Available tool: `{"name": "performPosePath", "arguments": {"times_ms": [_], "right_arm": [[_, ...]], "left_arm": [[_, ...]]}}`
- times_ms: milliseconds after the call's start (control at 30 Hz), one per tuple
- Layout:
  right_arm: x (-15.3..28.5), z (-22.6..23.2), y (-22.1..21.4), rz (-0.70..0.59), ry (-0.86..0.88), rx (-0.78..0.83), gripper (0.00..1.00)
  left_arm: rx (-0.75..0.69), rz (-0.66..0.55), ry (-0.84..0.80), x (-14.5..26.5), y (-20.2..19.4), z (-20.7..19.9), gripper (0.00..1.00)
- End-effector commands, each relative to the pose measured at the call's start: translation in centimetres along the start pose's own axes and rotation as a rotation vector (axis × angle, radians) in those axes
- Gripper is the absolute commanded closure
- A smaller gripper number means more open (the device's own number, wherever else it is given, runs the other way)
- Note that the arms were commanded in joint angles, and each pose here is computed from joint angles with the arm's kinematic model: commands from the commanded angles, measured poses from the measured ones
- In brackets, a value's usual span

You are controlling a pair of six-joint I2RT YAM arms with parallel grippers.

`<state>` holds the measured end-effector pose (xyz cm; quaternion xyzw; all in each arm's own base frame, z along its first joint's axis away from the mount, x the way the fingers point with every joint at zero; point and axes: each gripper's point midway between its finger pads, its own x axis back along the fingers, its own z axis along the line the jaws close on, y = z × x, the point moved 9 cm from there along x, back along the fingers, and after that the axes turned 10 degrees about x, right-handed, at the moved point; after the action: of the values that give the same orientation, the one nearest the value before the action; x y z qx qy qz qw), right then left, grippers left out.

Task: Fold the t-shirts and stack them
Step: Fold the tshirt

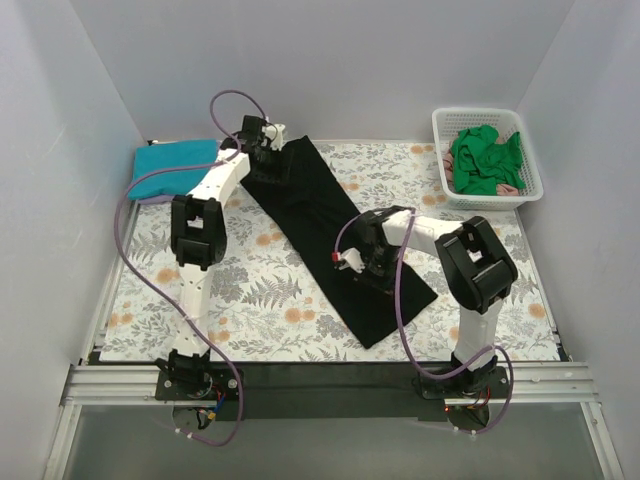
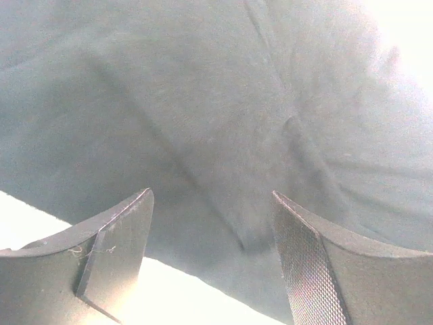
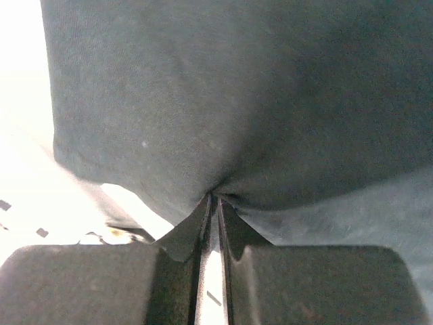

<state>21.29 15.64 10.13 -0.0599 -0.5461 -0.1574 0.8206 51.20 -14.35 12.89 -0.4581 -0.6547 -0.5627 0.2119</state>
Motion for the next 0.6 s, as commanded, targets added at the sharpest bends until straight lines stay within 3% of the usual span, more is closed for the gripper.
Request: {"name": "performPosePath", "arguments": {"times_ms": [0,133,367,433,567], "right_arm": [[-1.7,2.5,2.0,-0.004,0.115,0.038,0.87],[-3.2,4.8,3.8,-0.014,0.216,0.077,0.87],[-5.7,10.9,10.2,-0.05,0.339,0.263,0.87],[-6.4,12.8,12.7,-0.074,0.391,0.304,0.87],[-2.1,14.3,18.2,-0.29,0.47,0.406,0.84]], "left_arm": [[0.028,-0.21,-0.053,8.8,4.2,-1.3,0.32],[0.057,-0.188,-0.066,11.8,2.6,-1.7,0.31],[0.12,-0.059,-0.142,12.7,-1.9,-2.2,0.32],[0.144,0.009,-0.171,12.2,-3.6,-2.2,0.4],[0.165,0.116,-0.203,10.3,-6.0,-2.5,0.51]]}}
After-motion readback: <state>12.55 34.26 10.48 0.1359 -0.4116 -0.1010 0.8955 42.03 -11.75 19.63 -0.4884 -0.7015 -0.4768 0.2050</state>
